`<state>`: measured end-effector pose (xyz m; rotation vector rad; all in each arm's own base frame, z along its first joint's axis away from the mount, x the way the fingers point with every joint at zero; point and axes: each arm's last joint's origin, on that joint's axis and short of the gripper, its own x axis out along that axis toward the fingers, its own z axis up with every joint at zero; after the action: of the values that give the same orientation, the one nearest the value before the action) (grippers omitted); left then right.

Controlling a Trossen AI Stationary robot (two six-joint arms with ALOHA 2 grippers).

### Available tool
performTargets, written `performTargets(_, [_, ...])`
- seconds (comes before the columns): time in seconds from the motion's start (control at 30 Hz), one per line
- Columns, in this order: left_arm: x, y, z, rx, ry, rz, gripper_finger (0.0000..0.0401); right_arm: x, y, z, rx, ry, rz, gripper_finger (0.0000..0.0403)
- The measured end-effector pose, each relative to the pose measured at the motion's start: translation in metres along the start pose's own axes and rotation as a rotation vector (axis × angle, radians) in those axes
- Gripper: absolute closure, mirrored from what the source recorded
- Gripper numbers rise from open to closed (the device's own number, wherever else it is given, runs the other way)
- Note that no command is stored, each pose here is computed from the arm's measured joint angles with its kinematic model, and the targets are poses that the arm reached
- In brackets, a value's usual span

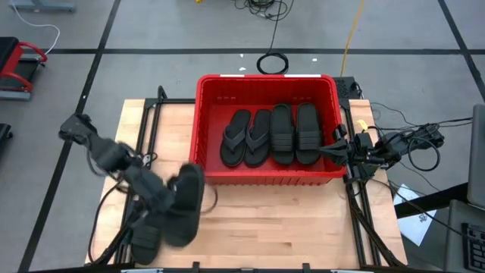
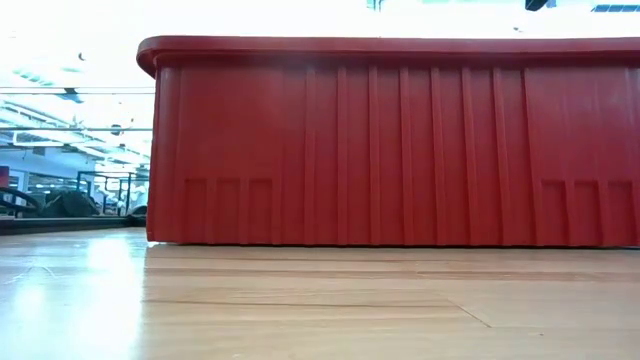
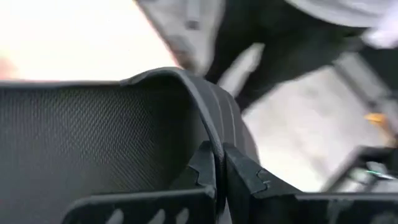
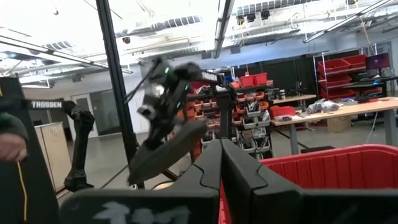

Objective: Pick and place slides into bin
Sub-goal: Put the black slide into the red container

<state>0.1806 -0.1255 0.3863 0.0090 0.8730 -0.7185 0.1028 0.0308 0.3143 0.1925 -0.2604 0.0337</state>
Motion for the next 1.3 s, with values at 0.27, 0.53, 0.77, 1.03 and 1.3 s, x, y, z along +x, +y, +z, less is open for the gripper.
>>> performTargets(0.27, [-0.077,0.031,0.028,0.120,-0.179,0.402,0.0397,0.000,0.000,0.000,-0.007,0.000,0.001,0.0403])
performTargets(0.53, [-0.110,0.060,0.053,0.326,-0.491,0.442,0.0399,0.000,0.000,0.000,-0.008,0.001,0.001,0.0403])
performTargets(0.77, [-0.098,0.083,0.041,0.376,-0.655,0.287,0.0400,0.000,0.000,0.000,0.001,0.001,0.001,0.0403])
performTargets(1.03, [-0.092,0.077,-0.012,0.301,-0.869,0.254,0.0400,0.000,-0.001,0.000,0.005,-0.005,-0.025,0.0403])
performTargets(1.3, [-0.086,0.078,-0.064,0.037,-0.932,0.380,0.0401,0.000,-0.001,0.001,0.009,-0.011,-0.054,0.0403])
